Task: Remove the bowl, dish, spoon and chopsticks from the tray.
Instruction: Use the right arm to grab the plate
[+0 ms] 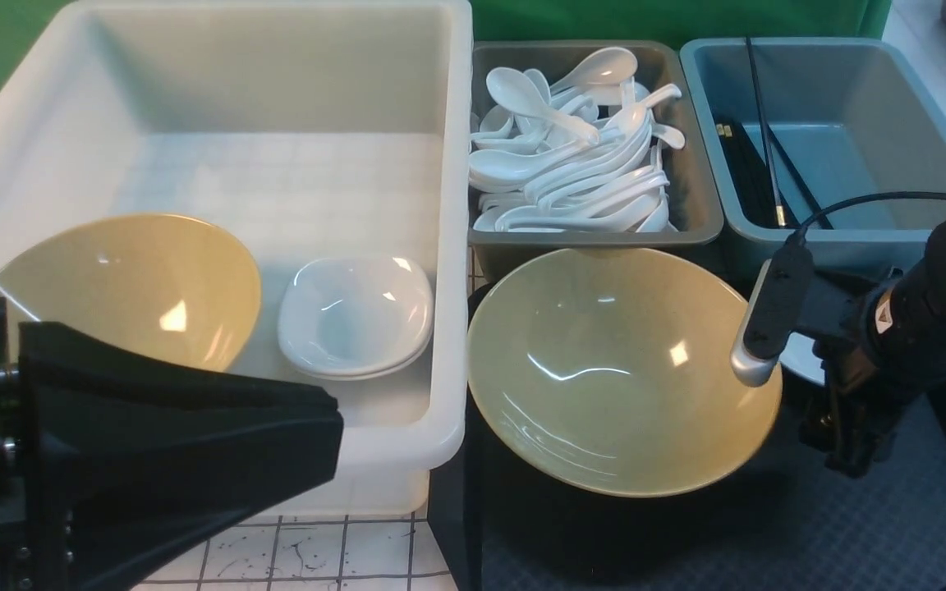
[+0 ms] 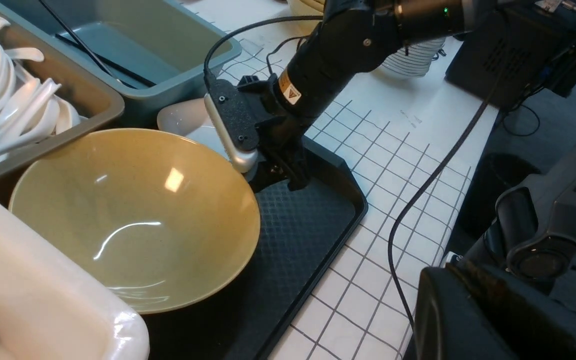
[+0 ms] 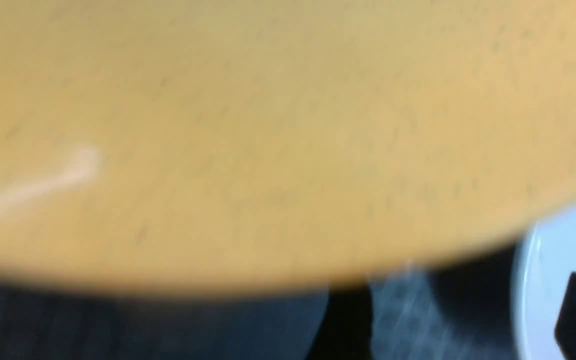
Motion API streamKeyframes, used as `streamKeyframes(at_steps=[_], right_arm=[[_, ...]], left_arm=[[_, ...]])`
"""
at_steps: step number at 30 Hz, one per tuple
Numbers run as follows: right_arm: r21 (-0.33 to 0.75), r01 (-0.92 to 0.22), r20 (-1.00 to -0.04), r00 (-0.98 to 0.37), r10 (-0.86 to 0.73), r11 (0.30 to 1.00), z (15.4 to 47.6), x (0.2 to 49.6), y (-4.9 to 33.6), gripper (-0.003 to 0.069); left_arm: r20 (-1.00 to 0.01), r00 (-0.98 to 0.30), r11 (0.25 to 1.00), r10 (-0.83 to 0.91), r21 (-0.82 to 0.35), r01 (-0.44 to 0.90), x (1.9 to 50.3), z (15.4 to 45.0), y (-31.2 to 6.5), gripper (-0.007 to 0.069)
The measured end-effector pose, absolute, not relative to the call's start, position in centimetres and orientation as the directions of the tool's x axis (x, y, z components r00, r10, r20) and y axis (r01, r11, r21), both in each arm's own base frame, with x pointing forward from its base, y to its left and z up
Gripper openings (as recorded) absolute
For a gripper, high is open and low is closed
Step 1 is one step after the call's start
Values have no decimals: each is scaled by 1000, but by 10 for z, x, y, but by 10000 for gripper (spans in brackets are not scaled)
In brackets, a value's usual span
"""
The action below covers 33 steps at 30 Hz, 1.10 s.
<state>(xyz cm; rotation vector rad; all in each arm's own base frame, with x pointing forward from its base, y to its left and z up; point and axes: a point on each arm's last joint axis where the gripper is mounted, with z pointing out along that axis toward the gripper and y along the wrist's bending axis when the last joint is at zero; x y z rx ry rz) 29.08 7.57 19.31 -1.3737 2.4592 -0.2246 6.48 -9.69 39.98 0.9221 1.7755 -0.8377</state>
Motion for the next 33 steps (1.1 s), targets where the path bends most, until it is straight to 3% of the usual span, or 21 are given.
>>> streamKeyframes(at_steps=[11,16,26,31,33], right_arm=[[-298,-770,-197,-529,-825,564,170,309,56,526],[-323,-780,-210,-492,-845,535,165,314,57,496],[-348,-785,-227,-460,-859,512,159,324,59,351],[-328,-792,-210,-470,-857,515,156,322,59,189],[-328,-799,-194,-464,-864,503,157,321,58,162]], left_arm=[[-931,-275,488,238,-131,863,65,399,-96,-1],[-931,-275,489,238,-130,863,65,399,-96,-1],[-931,-276,488,240,-130,863,65,399,-96,-1],[-929,-278,485,244,-131,864,65,398,-96,-1],[-929,-278,485,244,-131,864,65,398,-96,-1]])
